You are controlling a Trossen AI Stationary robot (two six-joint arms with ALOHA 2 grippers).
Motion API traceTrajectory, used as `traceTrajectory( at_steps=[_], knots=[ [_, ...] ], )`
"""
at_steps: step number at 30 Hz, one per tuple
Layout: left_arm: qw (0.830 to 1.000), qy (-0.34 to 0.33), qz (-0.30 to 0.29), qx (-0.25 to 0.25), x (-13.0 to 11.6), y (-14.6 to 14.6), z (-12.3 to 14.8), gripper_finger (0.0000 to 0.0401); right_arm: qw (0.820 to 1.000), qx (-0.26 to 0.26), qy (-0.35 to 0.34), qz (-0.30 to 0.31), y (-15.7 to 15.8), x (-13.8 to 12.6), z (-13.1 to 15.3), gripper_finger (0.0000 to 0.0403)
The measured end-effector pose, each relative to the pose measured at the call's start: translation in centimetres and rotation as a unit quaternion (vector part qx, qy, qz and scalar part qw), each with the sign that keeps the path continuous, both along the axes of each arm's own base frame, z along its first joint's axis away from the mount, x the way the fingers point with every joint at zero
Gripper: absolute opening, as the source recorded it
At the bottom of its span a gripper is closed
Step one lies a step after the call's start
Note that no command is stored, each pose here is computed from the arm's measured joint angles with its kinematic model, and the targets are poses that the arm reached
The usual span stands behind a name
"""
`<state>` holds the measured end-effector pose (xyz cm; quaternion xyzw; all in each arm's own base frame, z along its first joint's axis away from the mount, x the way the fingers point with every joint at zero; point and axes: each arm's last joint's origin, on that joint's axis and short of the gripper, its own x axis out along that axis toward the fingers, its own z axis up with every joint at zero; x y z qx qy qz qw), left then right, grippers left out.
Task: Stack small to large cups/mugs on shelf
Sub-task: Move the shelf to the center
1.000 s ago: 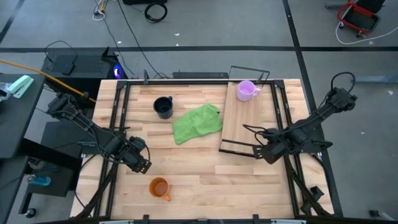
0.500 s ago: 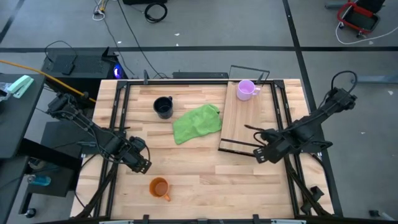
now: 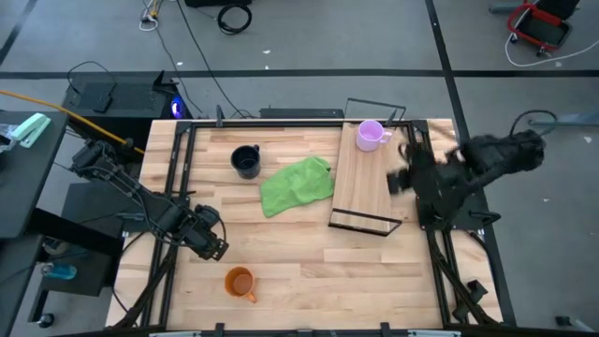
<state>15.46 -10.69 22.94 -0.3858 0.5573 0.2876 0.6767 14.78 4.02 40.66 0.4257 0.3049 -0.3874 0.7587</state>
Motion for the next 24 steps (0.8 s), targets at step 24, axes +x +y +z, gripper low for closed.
traceTrajectory(
  at_steps=[24],
  knots=[
    [0.999, -0.026, -0.005, 0.027, 0.2, 0.1, 0.1, 0.0036, 0.96, 0.08, 0.187, -0.194, -21.6, -2.3, -6.1, 0.0]
  ],
)
